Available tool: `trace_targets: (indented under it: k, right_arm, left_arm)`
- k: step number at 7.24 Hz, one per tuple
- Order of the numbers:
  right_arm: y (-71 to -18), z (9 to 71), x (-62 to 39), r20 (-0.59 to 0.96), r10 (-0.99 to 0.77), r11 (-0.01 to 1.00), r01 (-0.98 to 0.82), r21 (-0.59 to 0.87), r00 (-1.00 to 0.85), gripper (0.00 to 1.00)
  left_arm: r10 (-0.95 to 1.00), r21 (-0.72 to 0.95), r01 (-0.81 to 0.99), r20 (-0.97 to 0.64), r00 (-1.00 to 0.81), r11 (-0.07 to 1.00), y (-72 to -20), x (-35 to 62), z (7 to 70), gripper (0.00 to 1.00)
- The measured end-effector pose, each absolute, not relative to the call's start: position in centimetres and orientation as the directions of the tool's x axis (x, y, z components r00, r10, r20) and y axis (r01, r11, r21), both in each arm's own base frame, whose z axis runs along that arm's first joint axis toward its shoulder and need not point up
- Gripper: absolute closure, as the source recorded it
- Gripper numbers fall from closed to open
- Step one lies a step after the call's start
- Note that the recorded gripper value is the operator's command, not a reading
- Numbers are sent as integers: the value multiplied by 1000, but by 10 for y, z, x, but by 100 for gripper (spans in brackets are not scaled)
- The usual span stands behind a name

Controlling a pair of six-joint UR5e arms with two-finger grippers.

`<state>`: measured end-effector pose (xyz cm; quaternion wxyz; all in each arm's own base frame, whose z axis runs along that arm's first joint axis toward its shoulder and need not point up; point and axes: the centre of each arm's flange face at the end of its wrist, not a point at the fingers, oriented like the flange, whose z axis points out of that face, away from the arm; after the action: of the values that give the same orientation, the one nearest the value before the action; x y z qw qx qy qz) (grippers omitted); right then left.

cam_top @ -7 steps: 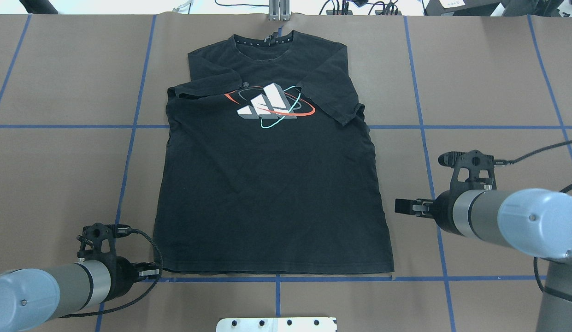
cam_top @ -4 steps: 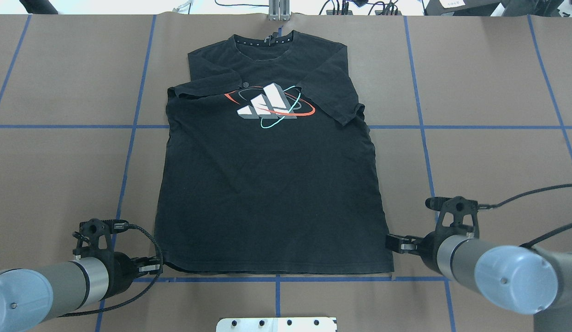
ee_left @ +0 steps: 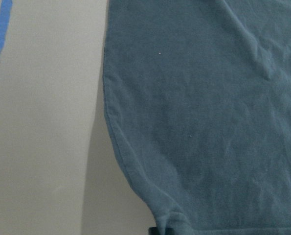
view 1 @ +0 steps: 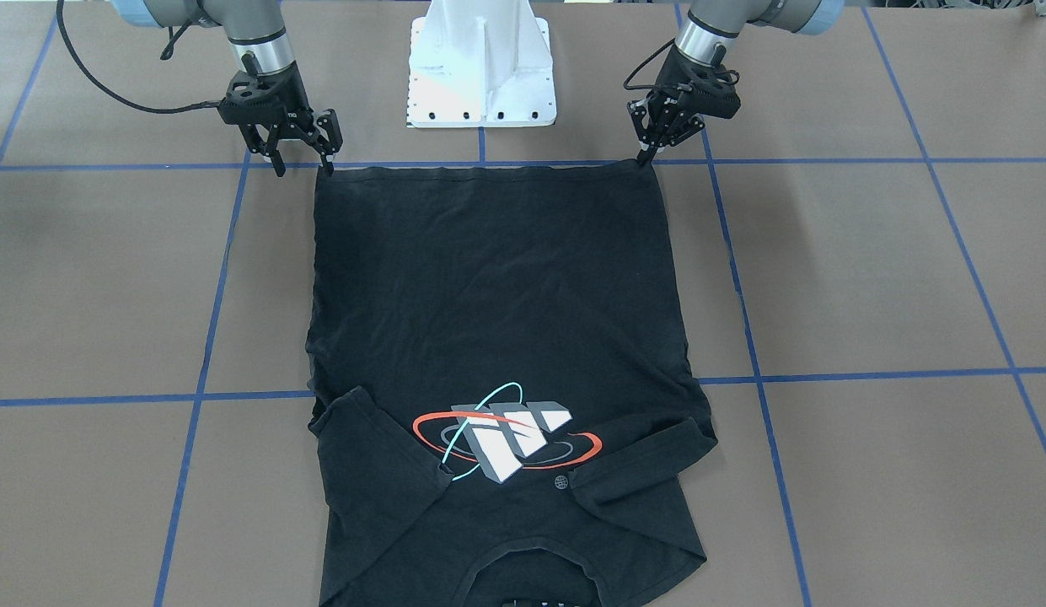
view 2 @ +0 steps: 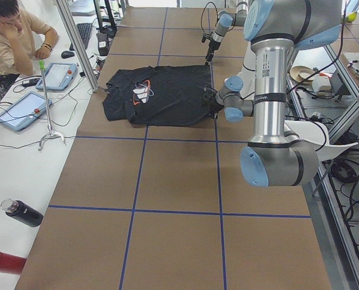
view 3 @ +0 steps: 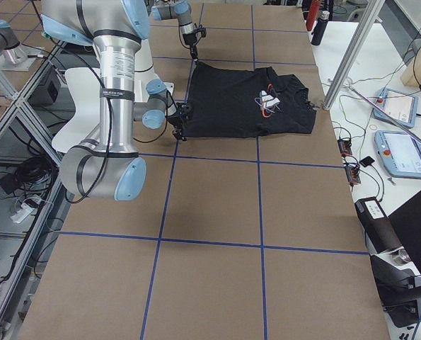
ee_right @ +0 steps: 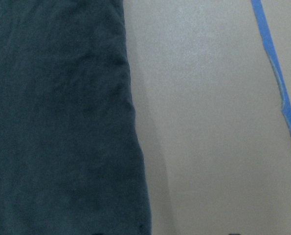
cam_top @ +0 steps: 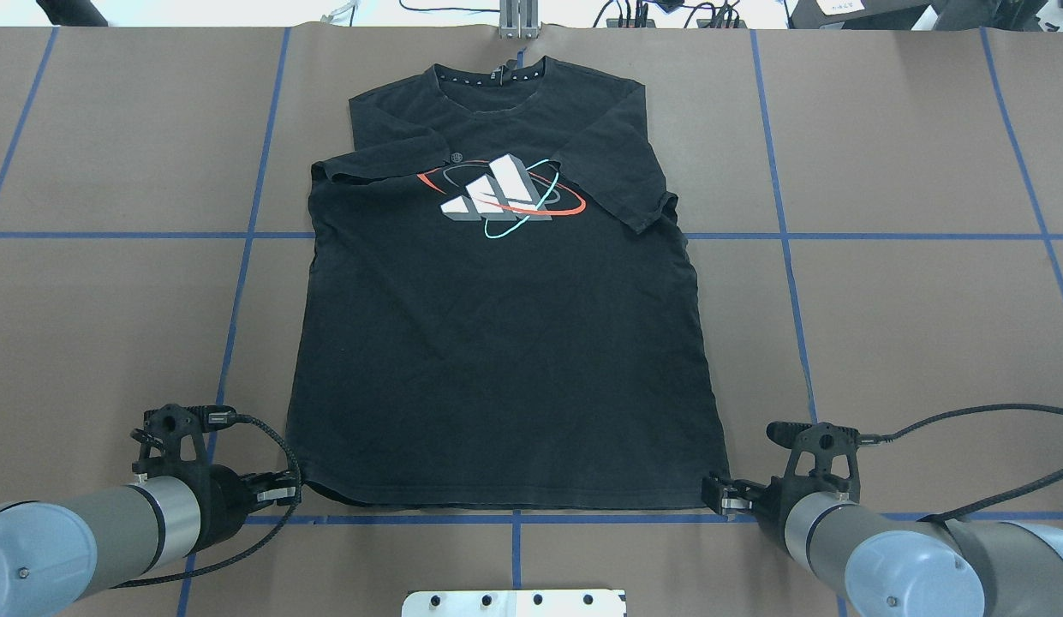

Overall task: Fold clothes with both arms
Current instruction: 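Grasp the bottom hem corners with both grippers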

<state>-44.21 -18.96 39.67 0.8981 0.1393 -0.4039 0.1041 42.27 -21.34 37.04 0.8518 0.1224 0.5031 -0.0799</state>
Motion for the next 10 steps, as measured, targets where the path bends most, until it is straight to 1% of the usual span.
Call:
trace_targets:
  k: [1,3,6,8,10]
  right_arm:
    - [-183,397,-446,755,68,941,-293,168,652,42]
    - [-172,400,-451,752,53,945,-277,175,657,52]
    - [-166,402,-456,749,44,948,-263,177,661,53]
    - [-165,399,-458,752,42,949,-262,176,658,60]
    - [-165,398,-460,754,42,949,-262,176,656,60]
  left_arm:
    - [-13,130,262,-876,482,956,-214,422,371,100]
    - [-13,131,264,-875,483,956,-214,422,371,100]
    - [-14,131,265,-875,484,955,-214,421,372,100]
    - [-14,131,265,-875,484,955,-214,421,372,100]
    - [-14,131,265,-876,482,955,-214,421,371,100]
